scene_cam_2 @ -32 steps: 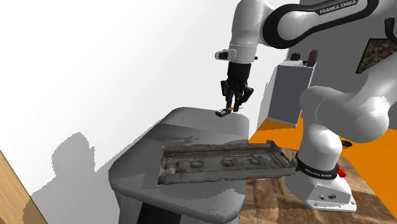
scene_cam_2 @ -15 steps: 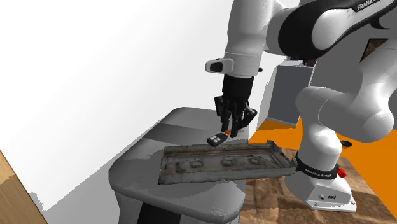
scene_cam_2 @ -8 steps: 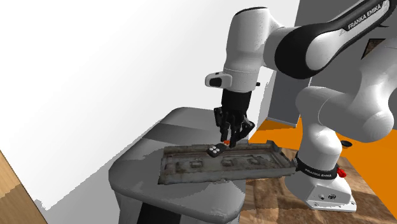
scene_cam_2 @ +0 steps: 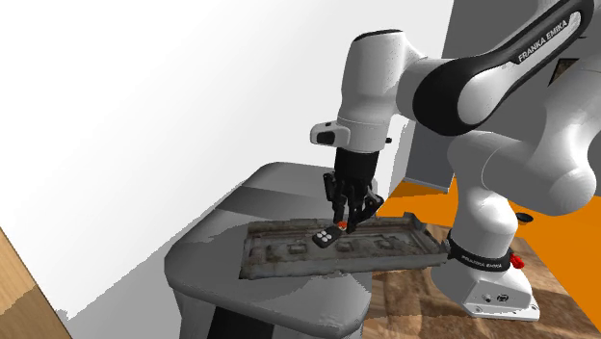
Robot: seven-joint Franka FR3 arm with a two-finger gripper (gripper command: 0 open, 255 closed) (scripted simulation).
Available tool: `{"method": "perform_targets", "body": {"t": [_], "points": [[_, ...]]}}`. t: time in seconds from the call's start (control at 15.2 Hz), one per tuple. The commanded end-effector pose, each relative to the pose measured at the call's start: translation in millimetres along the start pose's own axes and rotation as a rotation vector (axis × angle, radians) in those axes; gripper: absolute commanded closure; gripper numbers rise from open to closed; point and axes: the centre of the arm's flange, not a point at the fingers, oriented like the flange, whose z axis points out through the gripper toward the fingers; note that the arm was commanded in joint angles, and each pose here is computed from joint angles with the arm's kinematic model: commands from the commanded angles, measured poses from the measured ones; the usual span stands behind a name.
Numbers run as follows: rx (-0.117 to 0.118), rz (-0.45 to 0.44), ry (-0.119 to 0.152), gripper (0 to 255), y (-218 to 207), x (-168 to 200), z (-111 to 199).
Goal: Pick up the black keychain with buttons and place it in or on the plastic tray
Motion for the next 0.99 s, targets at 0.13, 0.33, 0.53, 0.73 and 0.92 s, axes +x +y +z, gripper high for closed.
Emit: {"method": "perform_targets", "body": {"t": [0.13, 0.33, 0.53, 0.73, 0.92], "points": [[0.0, 0.0, 0.0, 0, 0, 0, 0], [0.0, 0.0, 0.0, 0, 0, 0, 0], [0.0, 0.0, 0.0, 0, 0, 0, -13], [0.0, 0.0, 0.0, 0, 0, 0, -50], [0.0, 0.0, 0.0, 0, 0, 0, -50]]}}
